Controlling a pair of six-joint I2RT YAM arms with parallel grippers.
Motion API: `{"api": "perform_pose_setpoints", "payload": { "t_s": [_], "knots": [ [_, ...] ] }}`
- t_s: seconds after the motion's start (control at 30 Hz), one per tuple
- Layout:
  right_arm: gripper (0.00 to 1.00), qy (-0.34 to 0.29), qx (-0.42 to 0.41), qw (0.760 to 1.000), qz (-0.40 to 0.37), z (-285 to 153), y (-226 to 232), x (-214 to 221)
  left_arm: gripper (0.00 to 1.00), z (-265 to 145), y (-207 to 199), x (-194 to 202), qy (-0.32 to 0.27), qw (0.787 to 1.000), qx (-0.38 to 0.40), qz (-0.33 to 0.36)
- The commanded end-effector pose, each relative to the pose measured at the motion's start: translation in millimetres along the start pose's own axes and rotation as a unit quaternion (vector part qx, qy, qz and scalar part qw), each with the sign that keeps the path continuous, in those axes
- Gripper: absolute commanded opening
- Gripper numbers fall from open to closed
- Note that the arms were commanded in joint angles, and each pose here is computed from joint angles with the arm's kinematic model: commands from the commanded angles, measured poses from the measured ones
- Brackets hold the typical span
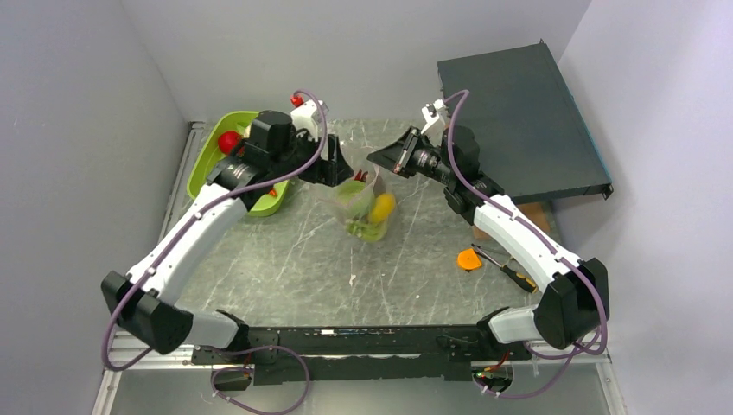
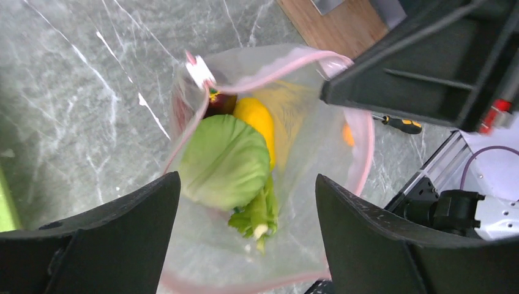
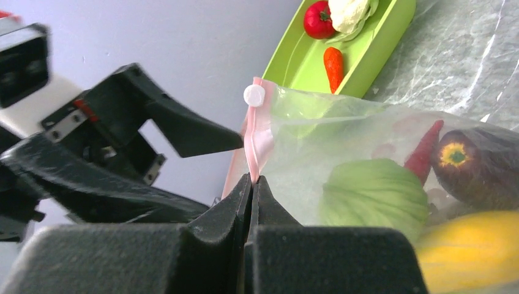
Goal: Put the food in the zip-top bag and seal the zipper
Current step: Place the fake vegetable in the zipper food storage bag, then pick up the fake vegetable from the bin.
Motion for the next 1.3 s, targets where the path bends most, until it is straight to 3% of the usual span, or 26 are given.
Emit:
{"api": "perform_pose_setpoints", "payload": {
  "t_s": [0.0,0.13,0.3,0.43,0.57,0.77,0.93,1.13,1.27],
  "knots": [
    [0.0,-0.058,-0.048,0.996,-0.038,-8,27,-30,0.82,-45,-14,-17,-0.067,0.996,0.003,0.063],
    [0.0,-0.055,-0.048,0.997,-0.038,-7,25,-28,0.8,-64,4,-19,-0.097,0.991,-0.068,0.065],
    [0.0,-0.055,-0.04,0.997,-0.042,-10,23,-25,0.86,-91,53,-23,-0.169,0.973,-0.153,-0.026],
    [0.0,-0.057,-0.032,0.997,-0.048,-14,23,-25,0.98,-106,100,-25,-0.233,0.939,-0.229,-0.11],
    [0.0,-0.056,-0.028,0.997,-0.052,-15,23,-25,1.0,-99,145,-26,-0.265,0.893,-0.301,-0.205],
    [0.0,-0.052,-0.024,0.997,-0.051,-16,22,-24,1.0,-54,212,-36,-0.214,0.874,-0.325,-0.29],
    [0.0,-0.055,-0.014,0.997,-0.054,-19,20,-22,0.78,-5,261,-34,-0.124,0.878,-0.328,-0.327],
    [0.0,-0.039,-0.009,0.998,-0.043,-11,11,-15,0.8,44,308,-34,-0.068,0.851,-0.414,-0.315],
    [0.0,-0.034,-0.007,0.999,-0.034,-7,9,-13,0.8,66,312,-20,-0.056,0.848,-0.42,-0.318]
  ]
}}
Point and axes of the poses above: each gripper's point midway between its finger pads, its own z axis out along the fingers, its own y axis along the line the jaws close on, x = y × z, the point moved 9 cm from there along -z, back along the fingers, and after that the axes turned 13 degrees about -z, right-handed, at the moved point
